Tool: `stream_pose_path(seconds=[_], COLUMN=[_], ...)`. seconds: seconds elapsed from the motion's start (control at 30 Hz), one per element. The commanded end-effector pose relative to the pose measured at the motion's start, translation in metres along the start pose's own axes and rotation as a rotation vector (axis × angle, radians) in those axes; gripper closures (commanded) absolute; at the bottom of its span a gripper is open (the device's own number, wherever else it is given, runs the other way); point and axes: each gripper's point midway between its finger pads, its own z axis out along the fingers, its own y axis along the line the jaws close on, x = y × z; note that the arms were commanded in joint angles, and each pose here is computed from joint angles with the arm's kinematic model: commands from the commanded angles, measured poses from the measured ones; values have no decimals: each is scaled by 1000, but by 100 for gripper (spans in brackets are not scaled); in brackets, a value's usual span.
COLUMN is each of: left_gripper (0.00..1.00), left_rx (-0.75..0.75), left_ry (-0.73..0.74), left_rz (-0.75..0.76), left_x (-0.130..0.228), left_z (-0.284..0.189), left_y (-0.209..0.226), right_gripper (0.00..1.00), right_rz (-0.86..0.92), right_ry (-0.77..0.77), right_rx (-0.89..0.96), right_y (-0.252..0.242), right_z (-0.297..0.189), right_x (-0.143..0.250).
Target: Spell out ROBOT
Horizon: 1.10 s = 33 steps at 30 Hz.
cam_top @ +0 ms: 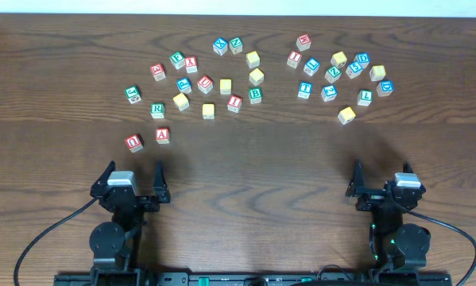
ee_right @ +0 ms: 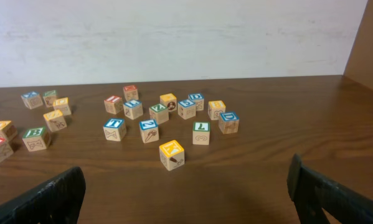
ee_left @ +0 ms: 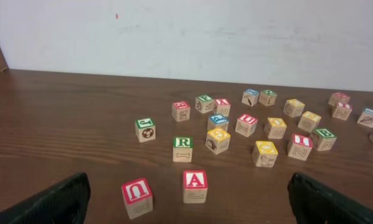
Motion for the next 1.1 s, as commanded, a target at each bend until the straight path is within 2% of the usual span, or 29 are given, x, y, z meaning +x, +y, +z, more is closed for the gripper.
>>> stream_pose_path(seconds=[0.0,0.93,1.07], left_gripper=[0,0,0], left_rx=[14,15,33], left_ry=[47,43,12], left_rz=[7,7,-11], left_x=[15,14,4], left_z=[1,1,0], left_y=[-2,-2,-5], right_gripper=[1,1,1], right_rz=[13,13,13], right_ry=[-2,-2,-2], right_rx=[8,8,8], right_y=[-1,-1,-1], right_z=[0,0,0], right_x=[0,0,0])
